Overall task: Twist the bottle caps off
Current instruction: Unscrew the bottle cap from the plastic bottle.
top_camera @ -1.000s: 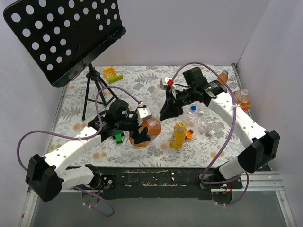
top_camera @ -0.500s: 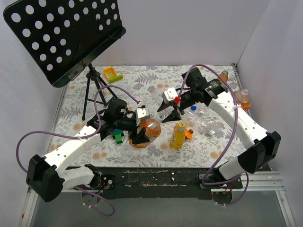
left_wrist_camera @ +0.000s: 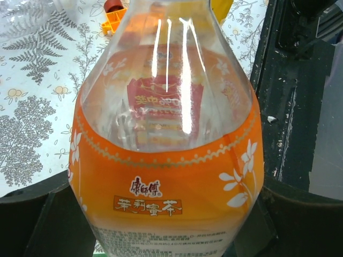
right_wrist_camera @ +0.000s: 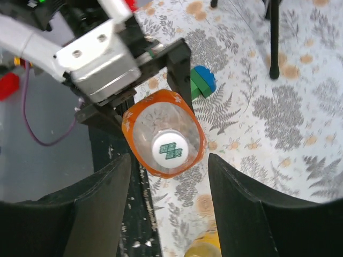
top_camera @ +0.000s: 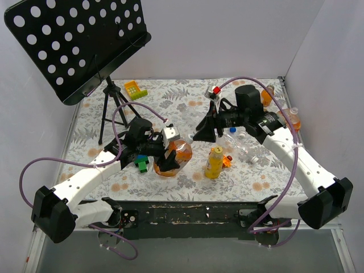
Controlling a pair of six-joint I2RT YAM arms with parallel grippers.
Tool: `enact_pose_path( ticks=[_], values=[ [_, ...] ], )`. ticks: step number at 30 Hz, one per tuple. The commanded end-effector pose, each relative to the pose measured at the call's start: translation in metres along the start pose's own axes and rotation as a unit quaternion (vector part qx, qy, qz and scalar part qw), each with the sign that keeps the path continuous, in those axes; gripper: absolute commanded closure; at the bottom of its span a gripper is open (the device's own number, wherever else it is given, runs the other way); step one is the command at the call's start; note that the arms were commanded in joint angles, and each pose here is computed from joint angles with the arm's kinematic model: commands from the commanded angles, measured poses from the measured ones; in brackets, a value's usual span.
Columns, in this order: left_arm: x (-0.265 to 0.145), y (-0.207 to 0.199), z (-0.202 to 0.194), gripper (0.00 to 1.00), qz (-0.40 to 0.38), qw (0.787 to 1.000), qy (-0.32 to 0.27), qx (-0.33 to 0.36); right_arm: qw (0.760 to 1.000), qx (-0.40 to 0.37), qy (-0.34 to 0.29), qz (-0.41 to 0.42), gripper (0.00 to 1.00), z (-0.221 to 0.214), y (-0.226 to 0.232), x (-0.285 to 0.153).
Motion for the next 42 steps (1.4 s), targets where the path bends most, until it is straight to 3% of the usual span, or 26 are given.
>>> enact_pose_path(
  ticks=[1, 10, 15, 19, 24, 26, 28, 30, 31, 35, 38, 42],
  values=[
    [-0.009, 0.004, 0.033, 1.00, 0.025, 0.997, -0.059, 0.033, 0.992, 0.111, -0.031, -0.050, 0.35, 0.010, -0.010, 0.007],
    [-0.006, 0.007, 0.036, 1.00, 0.031, 0.997, -0.055, 0.033, 0.992, 0.123, 0.002, -0.037, 0.36, 0.003, -0.009, 0.020],
    [-0.004, 0.007, 0.036, 1.00, 0.031, 0.998, -0.054, 0.032, 0.992, 0.123, 0.017, -0.027, 0.45, 0.000, -0.008, 0.026],
    [-0.005, 0.007, 0.036, 1.00, 0.032, 0.997, -0.055, 0.033, 0.993, 0.111, 0.024, -0.019, 0.63, 0.002, -0.007, 0.029],
    [-0.008, 0.004, 0.035, 1.00, 0.024, 0.998, -0.054, 0.035, 0.998, 0.049, 0.029, 0.023, 0.99, 0.006, -0.005, 0.029],
    [-0.008, 0.001, 0.034, 1.00, 0.010, 0.998, -0.054, 0.038, 0.995, -0.031, 0.041, 0.082, 0.99, 0.007, -0.001, 0.028],
    [-0.009, -0.004, 0.035, 1.00, -0.010, 0.997, -0.057, 0.044, 0.976, -0.140, 0.044, 0.160, 0.99, 0.009, 0.007, 0.023],
    [-0.010, -0.009, 0.036, 1.00, -0.036, 0.996, -0.064, 0.050, 0.944, -0.247, 0.048, 0.215, 0.99, 0.005, 0.011, 0.020],
    [-0.011, -0.012, 0.037, 1.00, -0.050, 0.995, -0.069, 0.053, 0.915, -0.319, 0.051, 0.241, 0.99, 0.001, 0.015, 0.015],
    [-0.011, -0.016, 0.037, 1.00, -0.072, 0.993, -0.070, 0.054, 0.843, -0.482, 0.065, 0.228, 0.96, -0.003, 0.003, 0.014],
    [-0.012, -0.016, 0.035, 1.00, -0.065, 0.995, -0.063, 0.053, 0.850, -0.482, 0.063, 0.205, 0.94, 0.009, -0.002, 0.016],
    [-0.013, -0.013, 0.033, 1.00, -0.044, 0.996, -0.061, 0.053, 0.882, -0.426, 0.047, 0.197, 0.82, 0.014, 0.000, 0.018]
  ],
)
Point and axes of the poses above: each gripper's point midway between its finger pads, its own x axis out along the fingers, its own y axis along the line the jaws close on, z = x × y, the point moved 8 cm from there along -x, back along the fingers, and after that the axes turned 4 degrees about x, right-handed, at the moved point
